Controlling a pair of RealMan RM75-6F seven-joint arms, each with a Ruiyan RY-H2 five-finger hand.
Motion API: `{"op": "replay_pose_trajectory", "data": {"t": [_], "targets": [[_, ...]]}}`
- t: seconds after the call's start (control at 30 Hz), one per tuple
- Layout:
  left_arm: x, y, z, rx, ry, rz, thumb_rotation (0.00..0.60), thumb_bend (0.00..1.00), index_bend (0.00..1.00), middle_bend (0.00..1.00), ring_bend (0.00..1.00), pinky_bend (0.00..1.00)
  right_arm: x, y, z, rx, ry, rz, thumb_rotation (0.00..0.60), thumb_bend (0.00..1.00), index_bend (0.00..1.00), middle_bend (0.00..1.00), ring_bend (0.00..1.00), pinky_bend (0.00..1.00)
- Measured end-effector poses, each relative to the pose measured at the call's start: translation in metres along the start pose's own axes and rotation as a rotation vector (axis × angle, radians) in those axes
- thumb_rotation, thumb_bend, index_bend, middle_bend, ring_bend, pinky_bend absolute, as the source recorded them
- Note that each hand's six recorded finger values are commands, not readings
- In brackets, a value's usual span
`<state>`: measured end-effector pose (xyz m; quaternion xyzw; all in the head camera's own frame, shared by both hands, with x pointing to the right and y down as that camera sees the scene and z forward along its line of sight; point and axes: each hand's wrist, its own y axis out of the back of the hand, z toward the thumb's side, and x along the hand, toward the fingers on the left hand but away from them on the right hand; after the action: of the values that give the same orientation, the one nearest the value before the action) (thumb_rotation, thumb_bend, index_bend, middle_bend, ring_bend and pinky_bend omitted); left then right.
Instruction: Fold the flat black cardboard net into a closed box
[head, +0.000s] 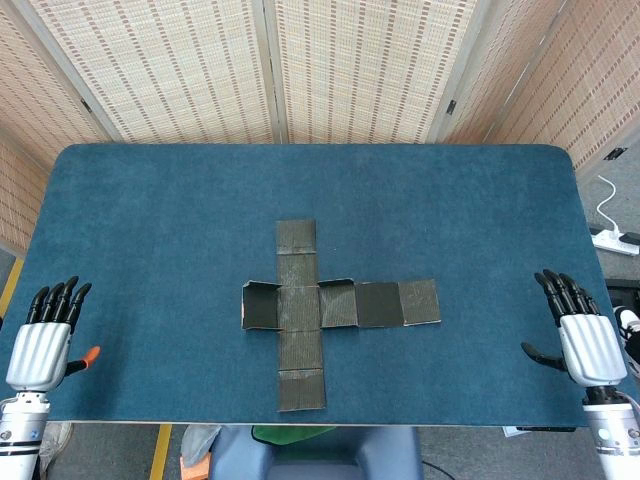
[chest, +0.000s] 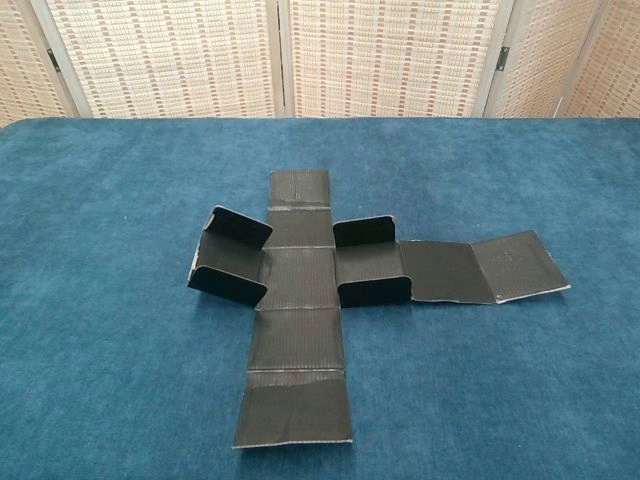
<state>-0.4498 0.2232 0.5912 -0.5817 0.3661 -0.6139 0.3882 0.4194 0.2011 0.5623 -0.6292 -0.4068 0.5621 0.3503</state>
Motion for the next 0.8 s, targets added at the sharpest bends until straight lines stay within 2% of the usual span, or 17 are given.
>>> {"op": "replay_pose_trajectory", "data": {"t": [0.17,0.3,0.4,0.6,0.67,0.8], "targets": [[-0.001,-0.001,-0.001,-0.001,0.001,-0.002,0.600,0.20,0.00,0.00,0.00,0.04,0.001,-0.003,0.004,-0.006,0.005,0.011,0.600,0.09,0.00,0.06,0.09,0.20],[-0.004,0.001,-0.004,-0.009,0.004,0.011,0.600,0.20,0.00,0.00,0.00,0.04,0.004,-0.002,0.006,-0.011,0.008,0.005,0.600,0.09,0.00,0.08,0.14,0.31],[-0.006,0.003,-0.006,-0.019,0.004,0.020,0.600,0.20,0.00,0.00,0.00,0.04,0.005,-0.001,0.012,-0.023,0.020,-0.001,0.600,0.09,0.00,0.11,0.24,0.45],[-0.008,0.003,-0.006,-0.034,-0.018,0.025,0.600,0.20,0.00,0.00,0.00,0.04,-0.004,0.002,0.035,-0.043,0.066,0.028,0.600,0.09,0.00,0.15,0.58,0.81],[-0.009,0.004,-0.007,-0.042,-0.022,0.029,0.600,0.20,0.00,0.00,0.00,0.04,-0.009,0.001,0.049,-0.035,0.093,0.054,0.600,0.09,0.00,0.15,0.67,0.88],[-0.011,0.003,-0.010,-0.045,-0.023,0.031,0.600,0.20,0.00,0.00,0.00,0.04,-0.024,-0.008,0.077,-0.007,0.143,0.119,0.600,0.09,0.00,0.16,0.75,0.96]]}}
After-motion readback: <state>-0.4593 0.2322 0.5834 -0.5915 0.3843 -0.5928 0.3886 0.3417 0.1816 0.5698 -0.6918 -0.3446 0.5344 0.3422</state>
